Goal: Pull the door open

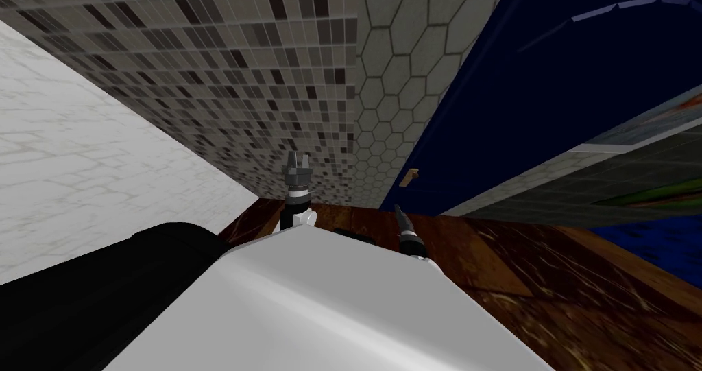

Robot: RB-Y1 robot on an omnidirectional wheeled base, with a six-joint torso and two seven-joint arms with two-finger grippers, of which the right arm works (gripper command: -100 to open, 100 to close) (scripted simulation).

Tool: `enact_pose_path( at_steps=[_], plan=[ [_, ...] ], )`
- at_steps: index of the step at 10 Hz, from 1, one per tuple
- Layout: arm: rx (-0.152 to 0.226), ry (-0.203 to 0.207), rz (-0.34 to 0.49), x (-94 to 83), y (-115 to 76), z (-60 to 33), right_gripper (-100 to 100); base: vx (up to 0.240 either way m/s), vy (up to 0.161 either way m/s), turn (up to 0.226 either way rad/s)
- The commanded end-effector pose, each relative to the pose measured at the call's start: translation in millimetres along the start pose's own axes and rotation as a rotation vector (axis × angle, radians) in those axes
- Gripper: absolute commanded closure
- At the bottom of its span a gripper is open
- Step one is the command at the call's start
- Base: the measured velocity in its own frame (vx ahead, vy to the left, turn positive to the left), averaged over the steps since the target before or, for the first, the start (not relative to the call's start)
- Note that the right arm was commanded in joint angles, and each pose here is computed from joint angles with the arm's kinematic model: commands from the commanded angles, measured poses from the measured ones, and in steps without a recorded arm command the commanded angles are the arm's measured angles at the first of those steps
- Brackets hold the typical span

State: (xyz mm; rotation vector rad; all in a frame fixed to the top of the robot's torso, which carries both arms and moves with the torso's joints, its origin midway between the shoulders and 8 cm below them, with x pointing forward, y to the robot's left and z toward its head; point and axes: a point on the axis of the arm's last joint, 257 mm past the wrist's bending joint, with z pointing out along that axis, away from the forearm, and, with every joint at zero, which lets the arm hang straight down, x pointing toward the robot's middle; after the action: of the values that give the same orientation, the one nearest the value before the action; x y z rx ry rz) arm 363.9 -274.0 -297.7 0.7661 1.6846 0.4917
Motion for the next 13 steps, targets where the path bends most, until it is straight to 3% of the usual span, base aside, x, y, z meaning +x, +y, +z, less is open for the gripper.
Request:
enact_pose_path(
  at_steps=[1, 7, 13],
  plan=[
    [0.034, -0.007, -0.035, 0.6, -10.3, -1.5, -100, 0.055, -0.111, 0.166],
    [0.139, -0.044, -0.168, -4.3, -50.5, -11.2, -100, 0.038, -0.101, 0.176],
    [0.214, -0.099, -0.297, -16.5, -80.0, -23.5, -100, 0.031, -0.112, 0.168]
  ],
)
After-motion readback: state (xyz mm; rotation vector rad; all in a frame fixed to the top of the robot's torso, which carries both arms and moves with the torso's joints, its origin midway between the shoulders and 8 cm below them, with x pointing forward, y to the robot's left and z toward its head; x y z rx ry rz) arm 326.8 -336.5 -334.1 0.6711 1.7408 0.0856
